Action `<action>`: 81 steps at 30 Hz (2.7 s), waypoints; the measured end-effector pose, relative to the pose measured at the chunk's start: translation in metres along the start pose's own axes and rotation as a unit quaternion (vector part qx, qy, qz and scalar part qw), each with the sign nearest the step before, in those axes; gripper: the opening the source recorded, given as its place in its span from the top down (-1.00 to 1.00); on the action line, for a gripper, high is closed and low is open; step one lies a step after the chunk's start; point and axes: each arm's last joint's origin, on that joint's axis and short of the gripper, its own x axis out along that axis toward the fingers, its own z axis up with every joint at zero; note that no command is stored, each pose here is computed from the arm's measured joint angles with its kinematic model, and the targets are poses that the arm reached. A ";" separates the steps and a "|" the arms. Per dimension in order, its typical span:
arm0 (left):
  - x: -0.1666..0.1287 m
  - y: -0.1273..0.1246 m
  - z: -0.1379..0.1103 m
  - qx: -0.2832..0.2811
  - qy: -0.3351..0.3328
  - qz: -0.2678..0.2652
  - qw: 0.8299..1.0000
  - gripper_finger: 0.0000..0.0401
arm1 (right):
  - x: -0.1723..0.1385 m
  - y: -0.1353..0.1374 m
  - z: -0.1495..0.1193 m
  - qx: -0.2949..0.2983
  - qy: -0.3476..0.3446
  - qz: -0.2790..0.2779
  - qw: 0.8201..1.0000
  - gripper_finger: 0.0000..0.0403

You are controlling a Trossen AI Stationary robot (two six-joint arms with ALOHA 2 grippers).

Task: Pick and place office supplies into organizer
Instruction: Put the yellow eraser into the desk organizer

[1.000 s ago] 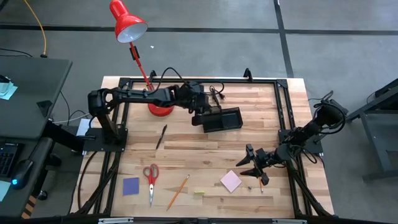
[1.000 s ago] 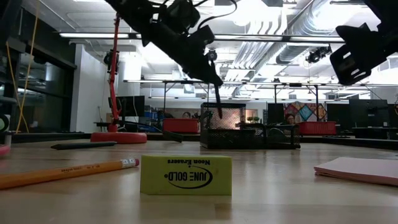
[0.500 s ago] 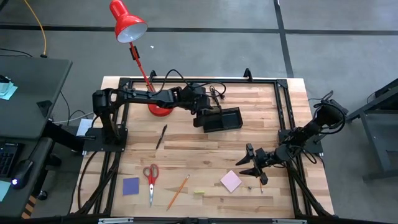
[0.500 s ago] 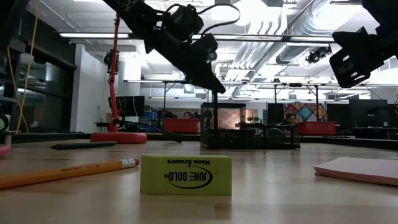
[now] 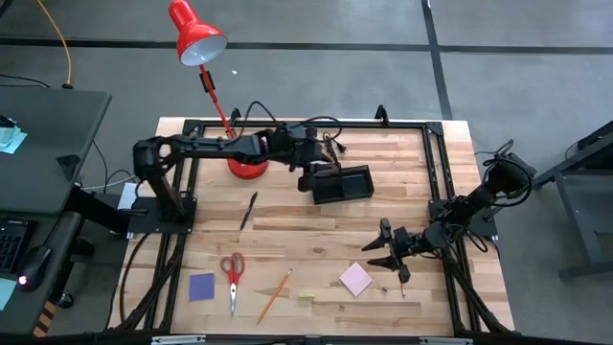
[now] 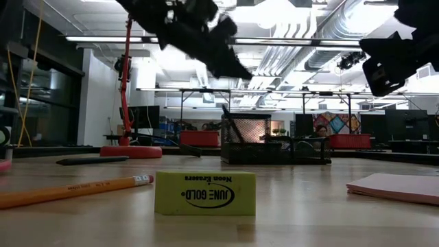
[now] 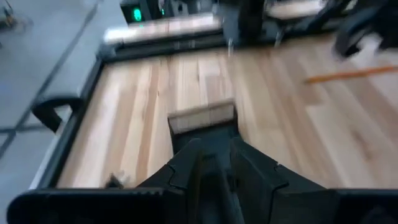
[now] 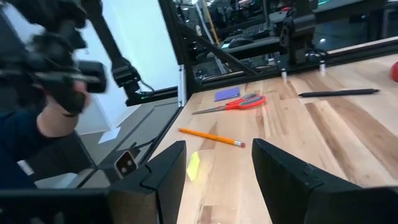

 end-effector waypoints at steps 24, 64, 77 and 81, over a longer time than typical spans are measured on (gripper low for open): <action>-0.136 -0.171 -0.025 0.073 -0.285 -0.029 0.955 0.61 | -0.001 0.000 -0.002 0.026 0.004 -0.018 0.999 0.11; -0.146 -0.223 -0.127 0.107 -0.256 0.043 0.960 0.61 | 0.022 -0.003 -0.002 0.037 0.012 -0.208 0.977 0.15; -0.145 -0.224 -0.120 0.140 -0.258 0.060 0.954 0.61 | 0.006 -0.012 -0.017 0.039 -0.039 -0.390 0.919 0.15; -0.145 -0.224 -0.120 0.141 -0.259 0.056 0.954 0.61 | 0.007 -0.007 -0.020 0.051 -0.007 -0.347 0.936 0.15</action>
